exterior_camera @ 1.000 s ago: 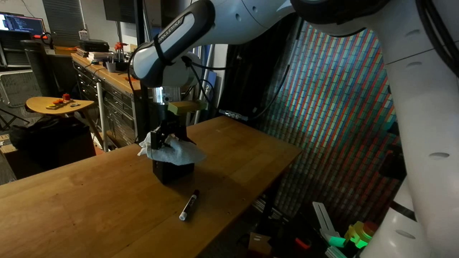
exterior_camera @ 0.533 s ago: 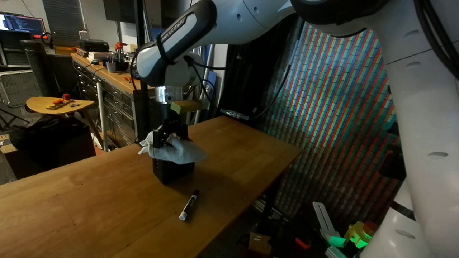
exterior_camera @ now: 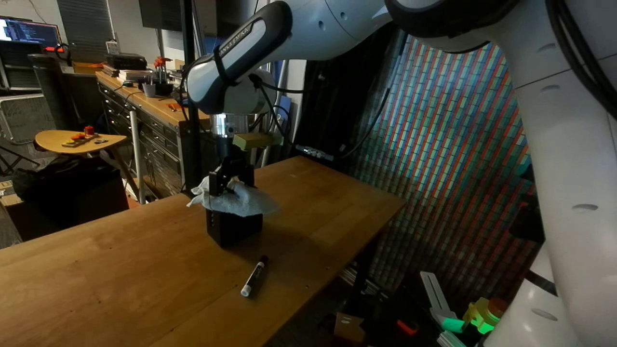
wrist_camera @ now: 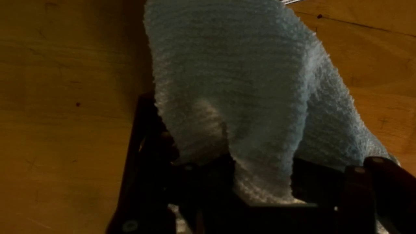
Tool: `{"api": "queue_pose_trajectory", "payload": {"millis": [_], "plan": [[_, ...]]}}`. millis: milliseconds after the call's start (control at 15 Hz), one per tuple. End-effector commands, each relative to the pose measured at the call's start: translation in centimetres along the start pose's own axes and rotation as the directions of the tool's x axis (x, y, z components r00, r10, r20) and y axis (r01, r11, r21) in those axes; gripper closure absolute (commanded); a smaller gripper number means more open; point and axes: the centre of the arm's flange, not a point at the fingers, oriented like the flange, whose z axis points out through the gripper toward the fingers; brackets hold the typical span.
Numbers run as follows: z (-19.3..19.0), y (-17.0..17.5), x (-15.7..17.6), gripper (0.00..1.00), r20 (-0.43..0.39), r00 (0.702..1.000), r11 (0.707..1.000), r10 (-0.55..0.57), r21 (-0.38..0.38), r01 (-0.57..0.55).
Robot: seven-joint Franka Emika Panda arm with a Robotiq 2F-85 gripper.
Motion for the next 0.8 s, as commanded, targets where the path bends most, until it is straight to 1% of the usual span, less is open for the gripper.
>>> {"api": "queue_pose_trajectory", "payload": {"millis": [0, 67, 267, 467, 733], "plan": [[-0.7, 1.0, 1.0, 0.53, 0.01, 1.0, 1.0, -0.016, 0.018, 0.016], [-0.8, 1.1, 1.0, 0.44, 0.013, 1.0, 1.0, -0.017, 0.02, 0.017], [-1.1, 1.2, 0.9, 0.22, 0.017, 1.0, 1.0, -0.019, 0.024, 0.019], [-1.7, 1.2, 0.7, 0.01, 0.013, 1.0, 1.0, -0.018, 0.025, 0.018], [-3.6, 1.3, 0.9, 0.0, -0.005, 1.0, 1.0, -0.02, 0.011, 0.02]]}}
